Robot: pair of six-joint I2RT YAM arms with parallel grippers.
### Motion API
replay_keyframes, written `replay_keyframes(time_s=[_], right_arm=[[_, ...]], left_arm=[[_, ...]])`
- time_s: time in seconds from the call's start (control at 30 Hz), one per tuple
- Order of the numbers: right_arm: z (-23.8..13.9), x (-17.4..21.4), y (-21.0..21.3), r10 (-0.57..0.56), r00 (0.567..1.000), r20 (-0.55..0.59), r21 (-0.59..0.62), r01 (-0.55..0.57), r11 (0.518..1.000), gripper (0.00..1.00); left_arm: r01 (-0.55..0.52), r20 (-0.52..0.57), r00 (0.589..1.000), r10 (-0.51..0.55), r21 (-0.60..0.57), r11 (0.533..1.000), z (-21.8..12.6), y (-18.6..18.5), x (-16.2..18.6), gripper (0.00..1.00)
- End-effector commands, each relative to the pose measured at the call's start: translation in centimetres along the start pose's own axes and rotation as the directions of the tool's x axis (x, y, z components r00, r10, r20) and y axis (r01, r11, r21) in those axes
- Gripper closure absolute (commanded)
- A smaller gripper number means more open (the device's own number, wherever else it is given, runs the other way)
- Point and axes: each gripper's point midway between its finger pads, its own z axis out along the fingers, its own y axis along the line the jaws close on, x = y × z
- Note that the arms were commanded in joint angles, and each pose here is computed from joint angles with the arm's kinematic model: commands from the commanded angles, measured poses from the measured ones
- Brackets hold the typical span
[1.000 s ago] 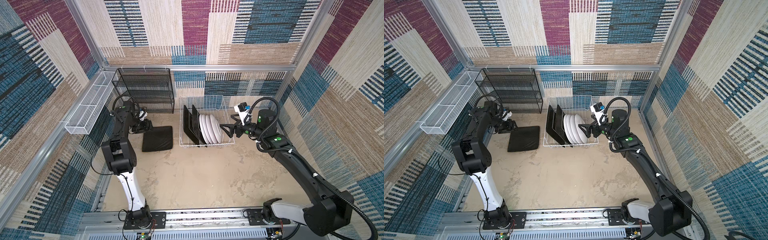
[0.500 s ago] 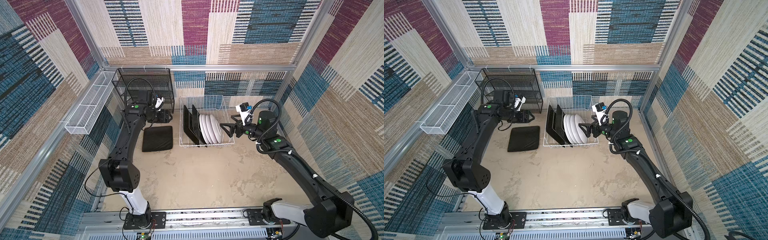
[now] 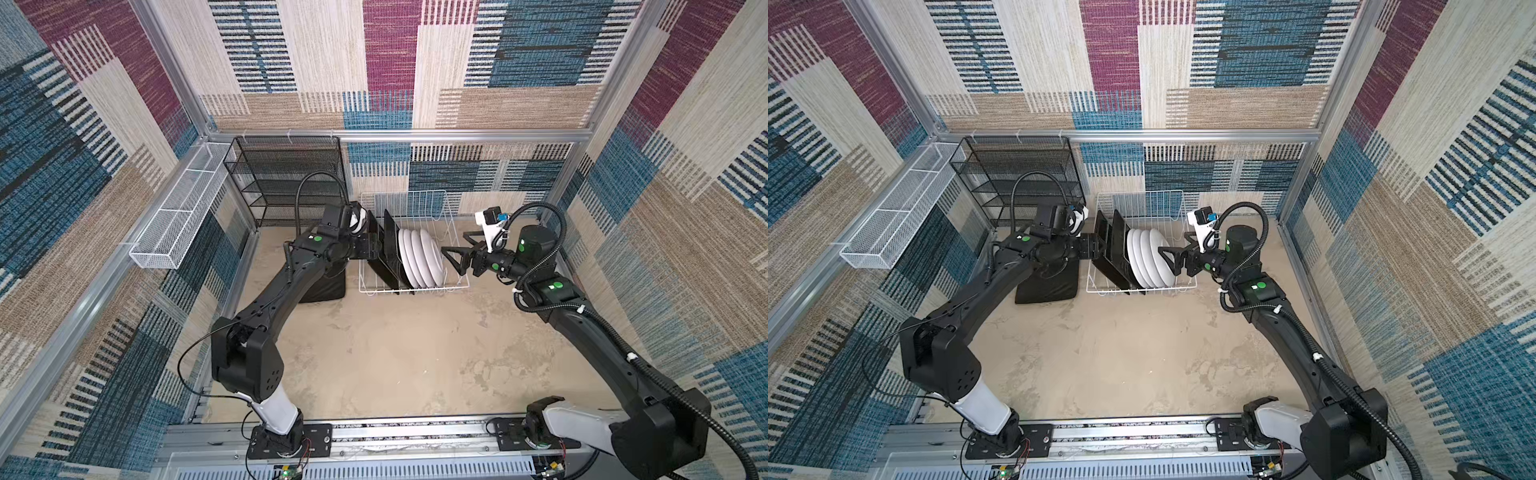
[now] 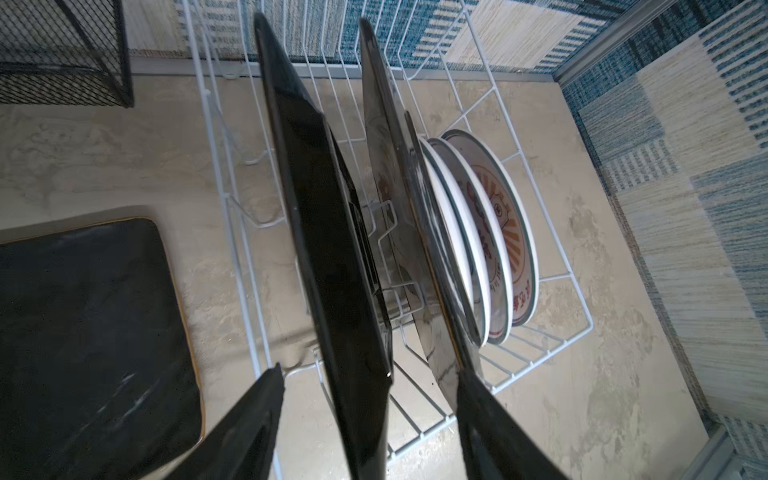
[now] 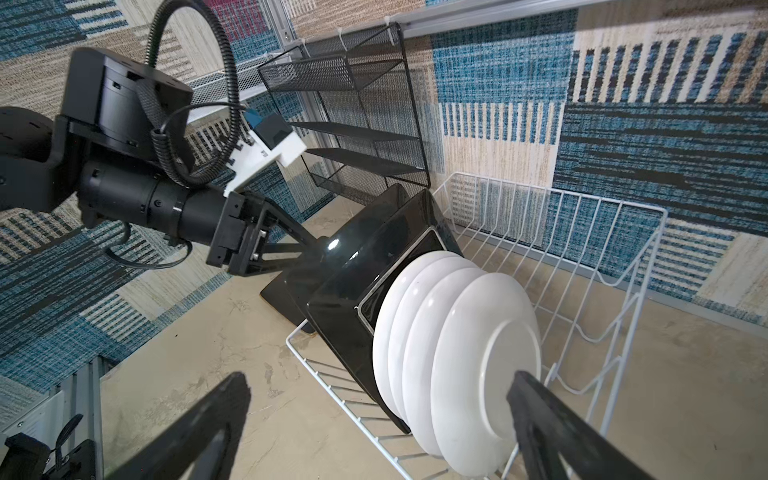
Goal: Unload the plates from the dish rack
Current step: 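Move the left gripper back to the next dark square plate in the rack, then close the left gripper on the next dark plate's top rim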
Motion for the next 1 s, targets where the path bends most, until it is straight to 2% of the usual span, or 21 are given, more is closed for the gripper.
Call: replay_keyframes(time_s=[0.0, 0.33, 0.6, 0.97], right_arm=[[-0.3, -0.8, 0.4, -0.003, 0.999, 0.032, -0.013, 0.003, 1.0, 0.01], [-0.2, -0.6, 0.2, 0.003, 1.0, 0.022, -0.004, -0.003, 1.0, 0.01], [0.3, -0.5, 0.2, 0.005, 1.0, 0.007, -0.017, -0.005, 1.0, 0.01], [0.9, -0.2, 0.1, 0.013, 1.0, -0.012, -0.03, -0.013, 0.999, 0.01]], left_arm=[[0.01, 0.035, 0.999, -0.008, -0.062, 0.998, 0.8, 0.6, -1.2, 0.33], [0.012, -0.01, 1.0, -0.013, -0.1, 0.995, 3.9, 1.0, -1.8, 0.42], [0.012, -0.092, 0.995, -0.025, -0.137, 0.99, 6.4, 1.9, -0.9, 0.45], [0.041, -0.127, 0.99, -0.057, -0.124, 0.991, 7.8, 1.9, 0.0, 0.62]])
